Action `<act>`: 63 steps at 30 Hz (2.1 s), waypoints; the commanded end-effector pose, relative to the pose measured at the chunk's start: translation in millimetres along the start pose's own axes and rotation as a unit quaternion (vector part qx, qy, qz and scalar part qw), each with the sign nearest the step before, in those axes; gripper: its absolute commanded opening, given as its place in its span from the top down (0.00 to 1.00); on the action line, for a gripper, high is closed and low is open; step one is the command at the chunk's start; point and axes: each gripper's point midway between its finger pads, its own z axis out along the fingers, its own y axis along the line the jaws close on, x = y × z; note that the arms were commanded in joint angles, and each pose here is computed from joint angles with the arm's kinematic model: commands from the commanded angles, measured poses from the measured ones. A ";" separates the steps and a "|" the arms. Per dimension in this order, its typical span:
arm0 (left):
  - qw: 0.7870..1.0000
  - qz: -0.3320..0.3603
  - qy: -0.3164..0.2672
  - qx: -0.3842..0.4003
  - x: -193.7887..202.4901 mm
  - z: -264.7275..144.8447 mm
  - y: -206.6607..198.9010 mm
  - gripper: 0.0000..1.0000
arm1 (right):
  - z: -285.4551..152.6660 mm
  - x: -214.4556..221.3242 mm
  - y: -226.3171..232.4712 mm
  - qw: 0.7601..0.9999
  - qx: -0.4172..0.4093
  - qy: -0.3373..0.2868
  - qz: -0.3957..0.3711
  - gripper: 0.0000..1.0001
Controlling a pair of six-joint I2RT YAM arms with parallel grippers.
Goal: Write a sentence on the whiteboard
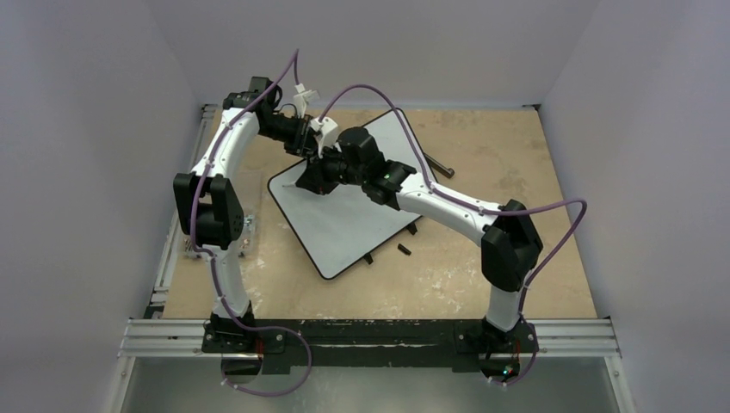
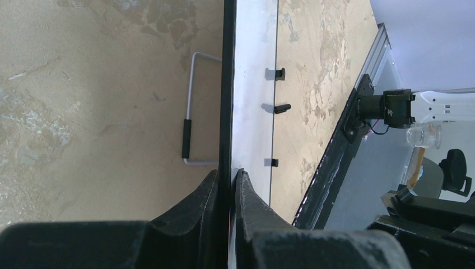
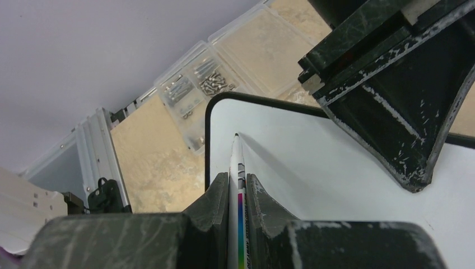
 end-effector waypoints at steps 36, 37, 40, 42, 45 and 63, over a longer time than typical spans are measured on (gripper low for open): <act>0.994 0.068 0.006 -0.084 -7.3 -16.9 7.7 1.00 | -28.2 -26.2 15.6 0.999 -0.008 -0.045 -0.015 1.00; 0.994 0.068 0.007 -0.086 -7.0 -16.9 8.3 1.00 | -28.7 -28.7 17.3 0.999 -0.012 -0.049 -0.014 1.00; 0.994 0.070 0.007 -0.088 -6.9 -17.7 7.9 1.00 | -29.3 -35.7 19.6 0.998 -0.016 -0.060 -0.013 1.00; 0.994 0.071 0.007 -0.088 -6.6 -17.8 6.8 1.00 | -29.3 -38.4 18.0 0.998 -0.010 -0.065 -0.012 1.00; 0.993 0.070 0.009 -0.090 -5.8 -18.0 7.4 1.00 | -30.0 -44.2 13.4 0.997 0.004 -0.075 -0.012 1.00; 0.993 0.074 0.014 -0.094 -3.6 -16.3 5.9 1.00 | -31.1 -55.7 -18.2 0.993 0.071 -0.096 0.004 1.00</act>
